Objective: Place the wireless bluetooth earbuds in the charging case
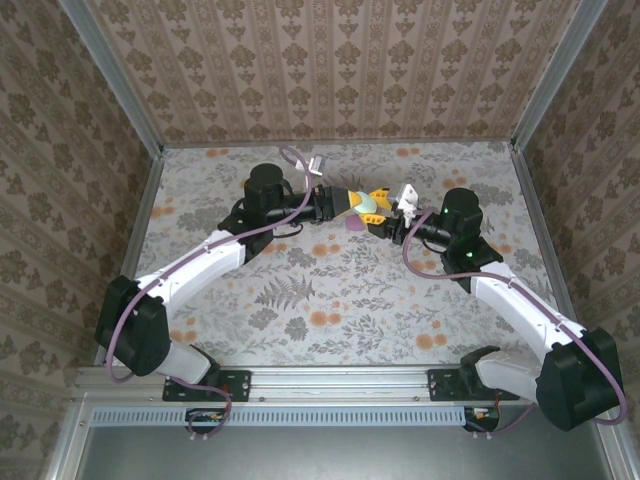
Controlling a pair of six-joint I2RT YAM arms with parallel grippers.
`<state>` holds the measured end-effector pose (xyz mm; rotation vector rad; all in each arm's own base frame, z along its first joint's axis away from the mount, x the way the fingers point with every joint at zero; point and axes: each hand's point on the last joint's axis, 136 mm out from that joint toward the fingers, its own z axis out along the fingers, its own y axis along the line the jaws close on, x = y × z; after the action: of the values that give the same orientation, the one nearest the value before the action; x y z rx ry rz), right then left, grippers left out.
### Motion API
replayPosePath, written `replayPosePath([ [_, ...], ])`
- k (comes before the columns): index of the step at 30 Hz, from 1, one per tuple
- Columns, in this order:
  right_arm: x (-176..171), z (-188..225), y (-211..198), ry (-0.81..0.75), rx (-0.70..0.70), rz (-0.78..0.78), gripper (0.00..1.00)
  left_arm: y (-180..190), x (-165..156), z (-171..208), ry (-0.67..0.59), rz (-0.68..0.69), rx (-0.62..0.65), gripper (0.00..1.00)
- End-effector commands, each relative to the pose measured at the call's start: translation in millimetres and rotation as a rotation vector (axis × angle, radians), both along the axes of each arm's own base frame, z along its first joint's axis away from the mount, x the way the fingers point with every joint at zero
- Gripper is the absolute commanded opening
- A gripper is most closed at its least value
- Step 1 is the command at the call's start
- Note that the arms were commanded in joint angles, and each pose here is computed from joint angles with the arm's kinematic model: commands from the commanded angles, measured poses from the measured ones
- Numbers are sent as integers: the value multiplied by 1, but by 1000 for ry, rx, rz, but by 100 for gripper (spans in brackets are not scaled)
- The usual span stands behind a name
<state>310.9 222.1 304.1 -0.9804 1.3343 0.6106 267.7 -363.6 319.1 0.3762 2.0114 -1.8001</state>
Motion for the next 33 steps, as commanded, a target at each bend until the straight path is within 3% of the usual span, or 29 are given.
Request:
replayPosePath([
  [1, -3, 8, 5, 28, 2, 39, 37, 9, -2, 15, -73, 24, -28, 35],
  [3, -7, 7, 8, 80, -1, 66, 36, 15, 1, 17, -128, 60, -5, 58],
  [4, -9, 6, 9, 105, -3, 81, 35, 18, 2, 17, -167, 76, 8, 61],
  [9, -27, 5, 16, 237, 24, 217, 34, 39, -3, 21, -481, 153, 61, 67],
  [16, -43, 10, 24, 375, 35, 398, 33, 56, -39, 12, -932, 72, 70, 68],
  [23, -46, 16, 28, 385, 33, 463, 33, 50, -63, 7, -958, -114, 21, 67],
  [33, -50, 16, 32, 363, 17, 493, 34, 45, -55, 10, -950, -93, 20, 64],
])
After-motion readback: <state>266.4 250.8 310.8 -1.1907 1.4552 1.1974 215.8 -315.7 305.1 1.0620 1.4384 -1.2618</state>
